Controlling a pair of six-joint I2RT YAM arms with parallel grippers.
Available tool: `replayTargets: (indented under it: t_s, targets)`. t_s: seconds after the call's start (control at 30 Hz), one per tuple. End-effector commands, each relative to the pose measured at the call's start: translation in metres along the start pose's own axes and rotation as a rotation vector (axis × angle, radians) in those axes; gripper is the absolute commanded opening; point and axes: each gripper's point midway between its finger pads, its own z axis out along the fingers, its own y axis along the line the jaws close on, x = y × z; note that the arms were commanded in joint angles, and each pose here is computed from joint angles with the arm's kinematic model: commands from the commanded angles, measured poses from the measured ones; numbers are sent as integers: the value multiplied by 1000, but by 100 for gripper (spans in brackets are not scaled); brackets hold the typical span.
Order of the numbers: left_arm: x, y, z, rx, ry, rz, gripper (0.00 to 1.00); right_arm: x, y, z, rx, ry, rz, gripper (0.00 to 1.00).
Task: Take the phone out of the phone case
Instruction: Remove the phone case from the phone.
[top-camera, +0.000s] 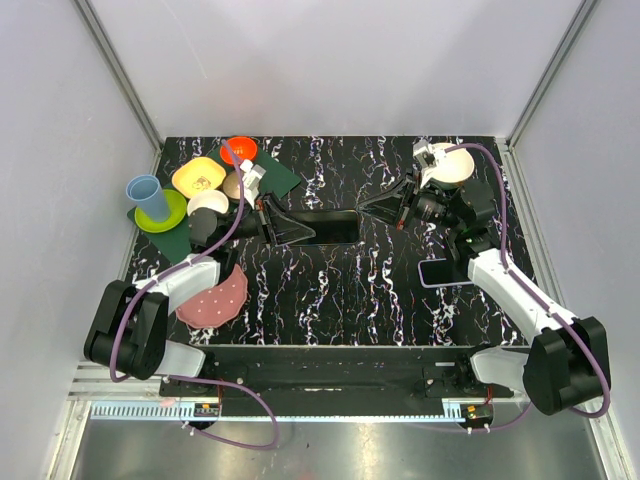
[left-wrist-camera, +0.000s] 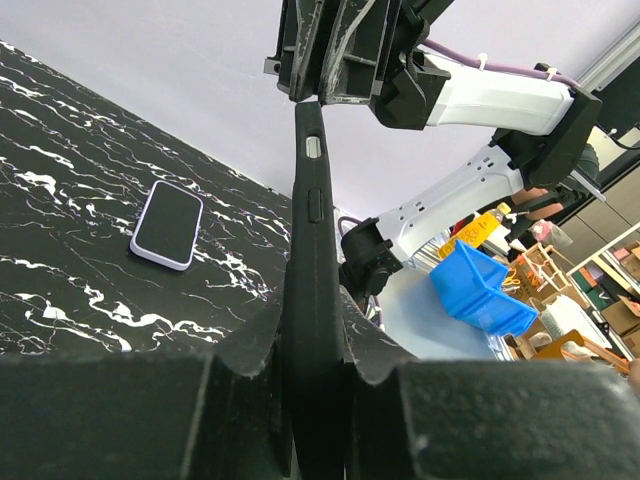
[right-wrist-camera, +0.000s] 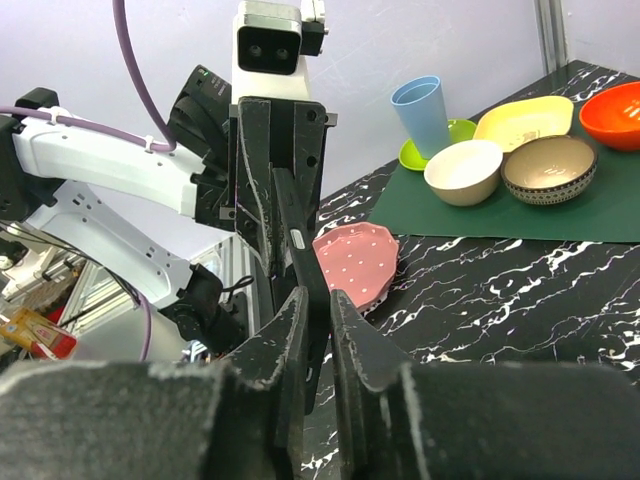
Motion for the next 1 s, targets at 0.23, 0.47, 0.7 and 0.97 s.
replayTargets:
  t_s: [0.23, 0.47, 0.7, 0.97]
  targets:
    - [-29, -53, 1, 149, -94, 368, 0, -29, -26, -10, 215, -105, -150, 35]
    - [-29, -55, 0, 150, -93, 379, 0, -17, 6, -9, 26, -58, -190, 52]
    - [-29, -53, 0, 139, -92, 370, 0, -5, 30, -13, -110, -15, -228, 55]
    - [-29, -51, 0, 134, -93, 365, 0, -9, 27, -12, -89, -31, -199, 52]
